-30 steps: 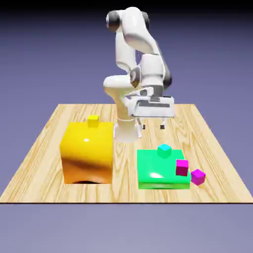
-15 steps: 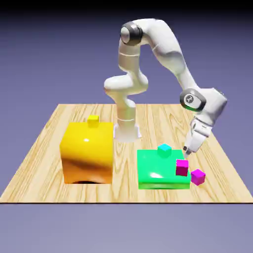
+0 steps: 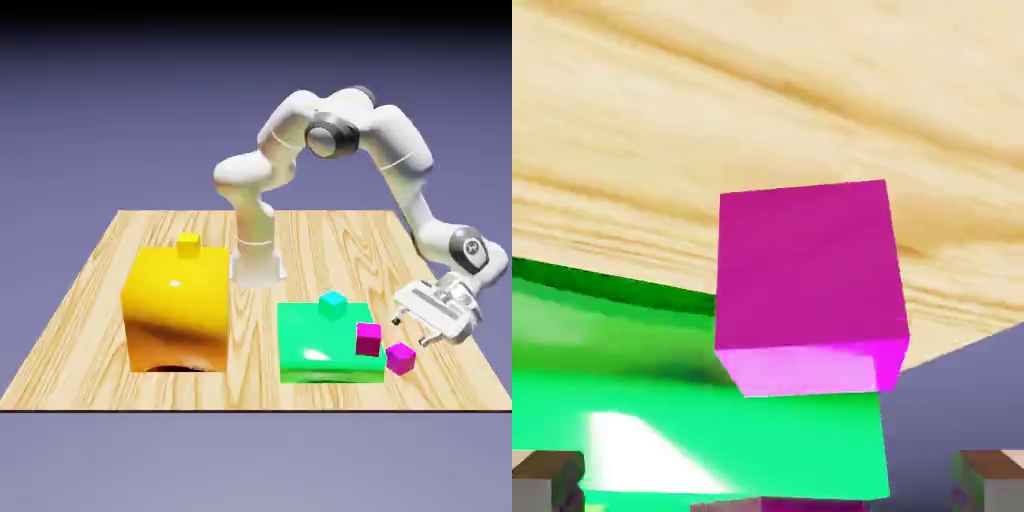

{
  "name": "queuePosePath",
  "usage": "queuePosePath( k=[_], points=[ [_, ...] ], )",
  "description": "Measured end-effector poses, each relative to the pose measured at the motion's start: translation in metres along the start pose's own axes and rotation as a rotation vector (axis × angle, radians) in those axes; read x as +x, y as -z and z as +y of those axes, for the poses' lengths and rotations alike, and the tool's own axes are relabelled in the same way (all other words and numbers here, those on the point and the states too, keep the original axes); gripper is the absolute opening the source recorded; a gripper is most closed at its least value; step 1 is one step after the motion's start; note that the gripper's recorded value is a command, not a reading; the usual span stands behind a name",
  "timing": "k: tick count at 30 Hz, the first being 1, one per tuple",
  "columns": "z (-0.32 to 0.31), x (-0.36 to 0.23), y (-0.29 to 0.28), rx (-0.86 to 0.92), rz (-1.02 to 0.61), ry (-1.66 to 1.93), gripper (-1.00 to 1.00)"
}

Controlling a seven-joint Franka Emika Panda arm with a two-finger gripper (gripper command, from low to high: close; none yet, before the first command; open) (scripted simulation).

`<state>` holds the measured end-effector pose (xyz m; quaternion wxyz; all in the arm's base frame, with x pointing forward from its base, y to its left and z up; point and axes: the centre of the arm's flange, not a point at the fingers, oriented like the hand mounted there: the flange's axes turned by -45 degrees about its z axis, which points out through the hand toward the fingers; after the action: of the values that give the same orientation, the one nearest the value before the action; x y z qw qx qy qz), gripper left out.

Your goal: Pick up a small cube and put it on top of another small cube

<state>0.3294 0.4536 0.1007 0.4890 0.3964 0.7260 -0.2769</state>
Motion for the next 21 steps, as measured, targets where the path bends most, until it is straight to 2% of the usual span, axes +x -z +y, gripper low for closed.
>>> queuePosePath(
  k=[3, 4, 5, 7, 9, 15, 21],
  points=[
    [0.003, 0.008, -0.007, -0.029, -0.054, -0.005, 0.00],
    [0.005, 0.016, -0.037, -0.030, -0.055, -0.006, 0.00],
    [0.005, 0.024, -0.064, -0.029, -0.054, -0.005, -1.00],
    [0.004, 0.024, -0.064, -0.029, -0.054, -0.005, -1.00],
    [0.004, 0.007, -0.008, -0.022, -0.055, -0.008, -1.00],
    [0.055, -0.072, -0.051, 0.356, -0.096, -0.165, -1.00],
    [0.085, -0.154, -0.079, 0.706, -0.055, -0.276, -1.00]
  ],
)
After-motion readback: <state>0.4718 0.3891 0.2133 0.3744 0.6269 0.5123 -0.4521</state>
